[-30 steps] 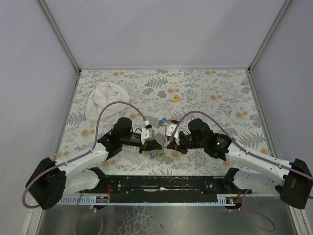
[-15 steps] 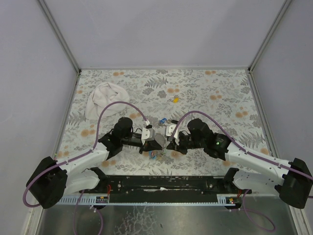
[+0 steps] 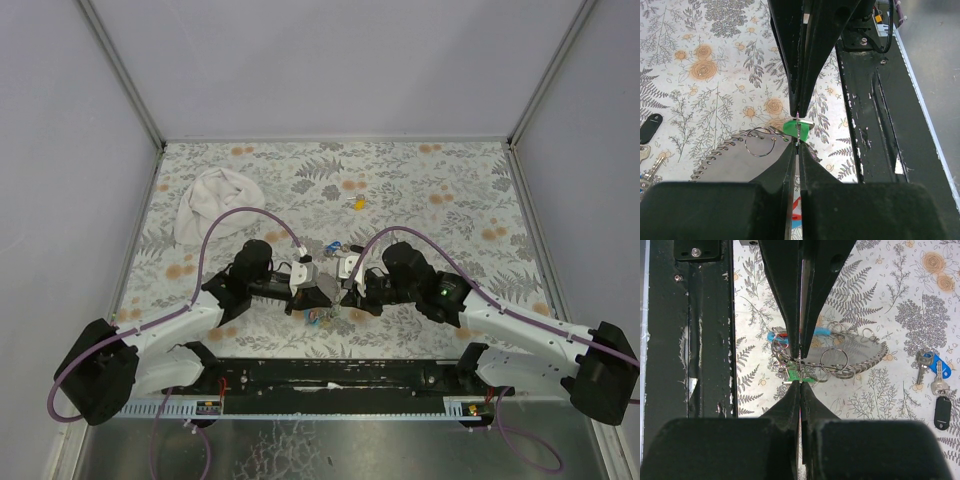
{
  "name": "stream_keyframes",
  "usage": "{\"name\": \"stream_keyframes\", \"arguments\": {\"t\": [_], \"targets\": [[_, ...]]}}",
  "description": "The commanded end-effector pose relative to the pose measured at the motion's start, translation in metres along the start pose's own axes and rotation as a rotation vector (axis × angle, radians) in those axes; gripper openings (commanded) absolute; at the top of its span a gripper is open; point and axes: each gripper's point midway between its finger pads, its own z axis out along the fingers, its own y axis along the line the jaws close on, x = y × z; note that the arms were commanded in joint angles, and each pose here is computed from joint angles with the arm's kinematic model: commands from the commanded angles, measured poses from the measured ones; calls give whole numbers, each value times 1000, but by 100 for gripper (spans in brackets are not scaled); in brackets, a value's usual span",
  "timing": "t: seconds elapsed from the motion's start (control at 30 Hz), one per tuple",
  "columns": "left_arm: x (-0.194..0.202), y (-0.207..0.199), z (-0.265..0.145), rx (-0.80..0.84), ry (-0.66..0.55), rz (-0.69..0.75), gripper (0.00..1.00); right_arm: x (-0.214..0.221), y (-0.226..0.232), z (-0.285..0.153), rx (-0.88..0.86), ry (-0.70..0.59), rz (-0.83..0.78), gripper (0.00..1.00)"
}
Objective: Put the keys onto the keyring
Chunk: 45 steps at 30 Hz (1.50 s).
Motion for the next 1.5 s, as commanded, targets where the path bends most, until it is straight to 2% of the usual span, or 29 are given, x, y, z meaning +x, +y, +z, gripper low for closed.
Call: {"name": "stream_keyframes", "arguments": {"t": [0.0, 1.47], "targets": [[-27, 8, 1, -21, -64, 88, 0, -20, -7, -7, 35, -45, -23, 0], [-25, 6, 4, 18, -53, 76, 0, -26, -7, -4, 22, -65, -30, 0]]}}
